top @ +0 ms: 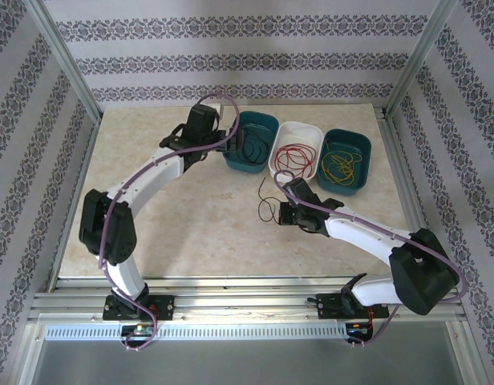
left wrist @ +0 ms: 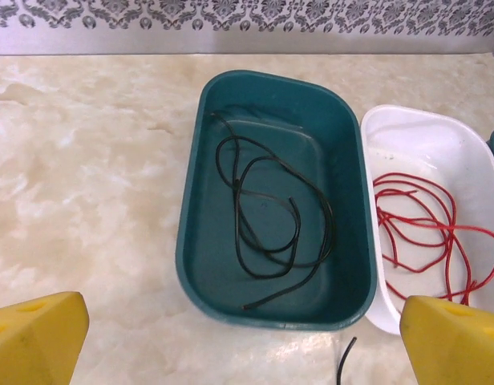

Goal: Untangle the cables

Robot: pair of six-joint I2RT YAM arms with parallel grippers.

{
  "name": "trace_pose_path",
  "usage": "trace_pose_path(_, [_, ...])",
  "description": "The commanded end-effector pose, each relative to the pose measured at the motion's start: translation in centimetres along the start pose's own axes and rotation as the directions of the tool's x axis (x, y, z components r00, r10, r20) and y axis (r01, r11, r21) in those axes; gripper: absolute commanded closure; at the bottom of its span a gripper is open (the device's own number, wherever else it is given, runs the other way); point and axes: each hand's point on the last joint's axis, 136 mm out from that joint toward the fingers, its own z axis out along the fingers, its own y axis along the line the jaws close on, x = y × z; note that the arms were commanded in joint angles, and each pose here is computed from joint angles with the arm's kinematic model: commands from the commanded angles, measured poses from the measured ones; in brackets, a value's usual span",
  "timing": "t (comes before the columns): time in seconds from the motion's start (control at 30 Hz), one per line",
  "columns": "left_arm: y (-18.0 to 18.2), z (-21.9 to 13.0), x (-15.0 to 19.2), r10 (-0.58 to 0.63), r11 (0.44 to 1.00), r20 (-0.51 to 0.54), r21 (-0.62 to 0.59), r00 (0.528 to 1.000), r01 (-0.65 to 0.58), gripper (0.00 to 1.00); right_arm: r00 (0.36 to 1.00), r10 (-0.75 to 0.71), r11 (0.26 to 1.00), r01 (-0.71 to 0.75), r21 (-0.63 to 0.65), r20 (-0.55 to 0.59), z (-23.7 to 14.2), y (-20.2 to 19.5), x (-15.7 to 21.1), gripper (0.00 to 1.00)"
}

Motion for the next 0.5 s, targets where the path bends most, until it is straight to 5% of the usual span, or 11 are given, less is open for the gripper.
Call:
trace_pose_path(0.0, [0.8,-3.0,-3.1,-0.040,0.999,0.155,-0.008,0.987,0.042,0.01,0.999,-0.040,0.999,0.040,-0.031,0.032,-0.7,1.0,-0.4,1.00])
trace_pose_path(0.47, [4.7,-6.2,-0.1,-0.039,0.986,0.147,-0.155,0.988,0.062,0.01,0.984,-0.113,0.988,0.126,-0.091,0.136,-3.3,3.0,-1.2,1.00])
